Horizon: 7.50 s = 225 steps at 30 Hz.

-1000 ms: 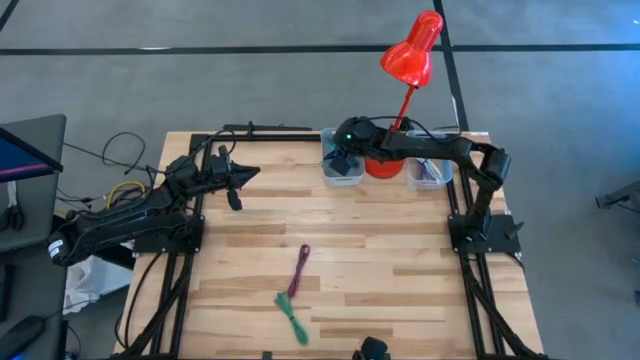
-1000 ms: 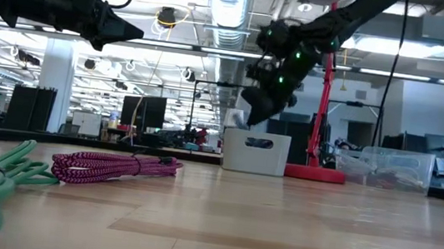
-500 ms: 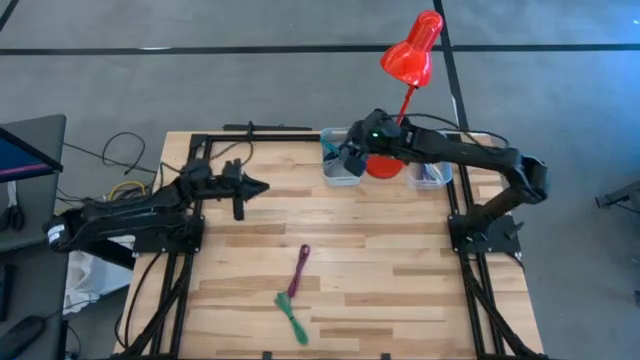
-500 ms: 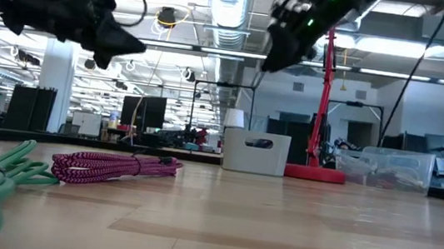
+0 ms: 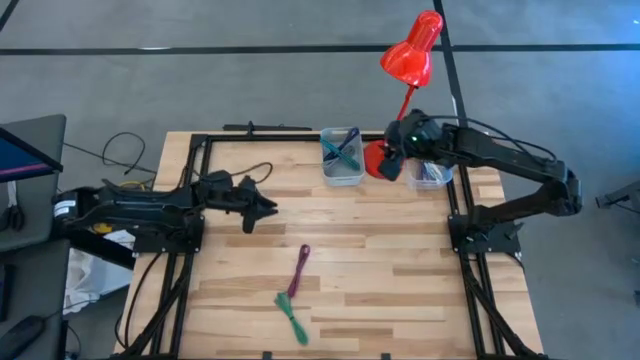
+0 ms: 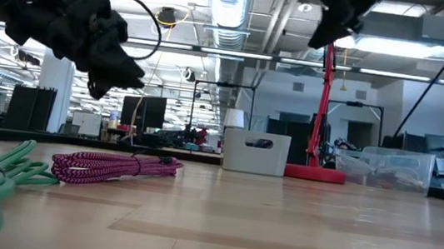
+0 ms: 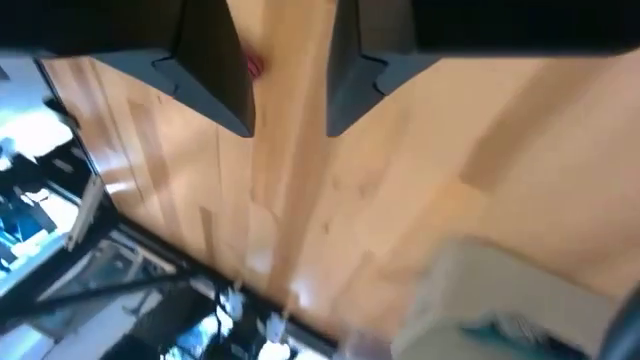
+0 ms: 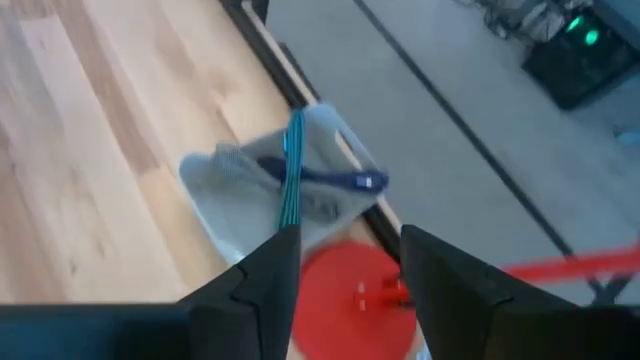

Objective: Pick & Place USB Port
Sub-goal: Put the pink patterned charger cable into the white bin

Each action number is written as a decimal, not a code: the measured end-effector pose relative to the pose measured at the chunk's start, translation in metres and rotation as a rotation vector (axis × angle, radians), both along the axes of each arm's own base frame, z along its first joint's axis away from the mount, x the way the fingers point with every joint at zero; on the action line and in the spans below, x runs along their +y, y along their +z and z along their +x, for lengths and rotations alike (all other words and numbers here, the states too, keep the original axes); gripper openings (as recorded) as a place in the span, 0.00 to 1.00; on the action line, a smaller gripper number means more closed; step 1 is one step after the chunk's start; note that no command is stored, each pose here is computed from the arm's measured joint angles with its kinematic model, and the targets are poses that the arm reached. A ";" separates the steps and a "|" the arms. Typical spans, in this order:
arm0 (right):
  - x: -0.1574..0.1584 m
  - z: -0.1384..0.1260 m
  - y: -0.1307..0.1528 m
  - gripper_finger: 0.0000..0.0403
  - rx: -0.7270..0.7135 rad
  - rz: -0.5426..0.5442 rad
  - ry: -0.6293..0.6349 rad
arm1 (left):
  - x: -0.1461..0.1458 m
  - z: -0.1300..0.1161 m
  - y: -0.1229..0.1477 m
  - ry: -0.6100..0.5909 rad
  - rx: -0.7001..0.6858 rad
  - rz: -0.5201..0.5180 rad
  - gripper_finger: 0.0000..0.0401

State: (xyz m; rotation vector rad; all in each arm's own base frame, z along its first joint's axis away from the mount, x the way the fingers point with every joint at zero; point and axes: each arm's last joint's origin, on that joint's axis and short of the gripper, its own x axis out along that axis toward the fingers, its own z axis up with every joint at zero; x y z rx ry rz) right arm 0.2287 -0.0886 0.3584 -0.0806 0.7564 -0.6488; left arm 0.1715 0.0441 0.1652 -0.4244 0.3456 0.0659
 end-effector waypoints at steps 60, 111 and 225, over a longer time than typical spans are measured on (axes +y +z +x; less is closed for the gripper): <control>0.068 -0.152 -0.078 0.31 -0.429 -0.081 0.131 | -0.020 0.048 -0.049 -0.057 0.168 -0.269 0.41; 0.068 -0.152 -0.077 0.31 -0.430 -0.080 0.134 | -0.067 0.085 -0.070 -0.061 0.355 -0.471 0.41; 0.068 -0.152 -0.078 0.31 -0.438 -0.072 0.130 | -0.101 0.163 -0.014 -0.029 0.295 -0.354 0.10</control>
